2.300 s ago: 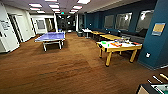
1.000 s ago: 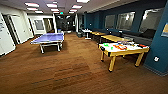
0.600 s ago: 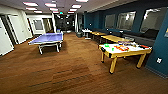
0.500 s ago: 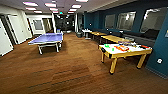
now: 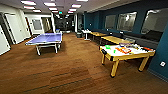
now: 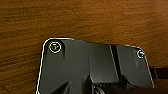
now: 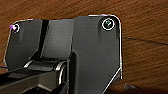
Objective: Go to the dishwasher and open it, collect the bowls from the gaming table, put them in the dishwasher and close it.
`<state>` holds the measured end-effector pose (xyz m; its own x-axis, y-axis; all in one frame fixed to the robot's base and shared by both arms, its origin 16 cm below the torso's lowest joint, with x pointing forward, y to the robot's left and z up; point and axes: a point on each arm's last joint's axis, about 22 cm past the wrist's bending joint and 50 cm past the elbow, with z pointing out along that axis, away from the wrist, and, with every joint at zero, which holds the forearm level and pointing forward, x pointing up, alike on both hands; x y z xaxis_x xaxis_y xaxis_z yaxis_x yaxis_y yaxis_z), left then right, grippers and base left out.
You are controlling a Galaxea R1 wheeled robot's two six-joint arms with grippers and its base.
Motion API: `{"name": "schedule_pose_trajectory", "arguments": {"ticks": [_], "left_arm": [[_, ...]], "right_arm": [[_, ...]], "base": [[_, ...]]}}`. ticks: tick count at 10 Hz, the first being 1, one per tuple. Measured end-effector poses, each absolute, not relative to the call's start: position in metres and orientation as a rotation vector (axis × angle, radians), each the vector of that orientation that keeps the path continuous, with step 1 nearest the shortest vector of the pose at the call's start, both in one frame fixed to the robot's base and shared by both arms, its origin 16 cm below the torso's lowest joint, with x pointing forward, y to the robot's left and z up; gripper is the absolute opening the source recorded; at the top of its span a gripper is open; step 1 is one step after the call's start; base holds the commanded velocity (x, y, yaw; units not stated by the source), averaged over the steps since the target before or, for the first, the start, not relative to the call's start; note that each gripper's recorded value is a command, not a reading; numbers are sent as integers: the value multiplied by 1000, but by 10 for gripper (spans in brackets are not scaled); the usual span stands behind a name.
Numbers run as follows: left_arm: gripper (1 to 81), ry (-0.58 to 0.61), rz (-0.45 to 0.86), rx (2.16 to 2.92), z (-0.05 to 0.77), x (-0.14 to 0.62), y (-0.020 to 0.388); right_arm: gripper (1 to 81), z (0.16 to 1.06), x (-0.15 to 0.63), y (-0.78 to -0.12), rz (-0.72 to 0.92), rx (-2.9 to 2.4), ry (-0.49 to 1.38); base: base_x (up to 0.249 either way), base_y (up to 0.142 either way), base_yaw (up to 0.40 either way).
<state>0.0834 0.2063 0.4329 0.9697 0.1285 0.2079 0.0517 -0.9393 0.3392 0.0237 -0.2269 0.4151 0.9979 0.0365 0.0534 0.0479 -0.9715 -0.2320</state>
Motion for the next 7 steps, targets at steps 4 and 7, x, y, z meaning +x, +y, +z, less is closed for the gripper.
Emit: {"name": "schedule_pose_trajectory", "arguments": {"ticks": [4, 7], "left_arm": [[811, 132, 328, 2777, 433, 86, 202], [811, 133, 324, 2786, 432, 82, 208]], "right_arm": [[811, 415, 24, -227, -73, -2903, -62], [811, 415, 21, -223, -67, -2898, -62]], "base": [[242, 0, 0], [242, 0, 0]]}}
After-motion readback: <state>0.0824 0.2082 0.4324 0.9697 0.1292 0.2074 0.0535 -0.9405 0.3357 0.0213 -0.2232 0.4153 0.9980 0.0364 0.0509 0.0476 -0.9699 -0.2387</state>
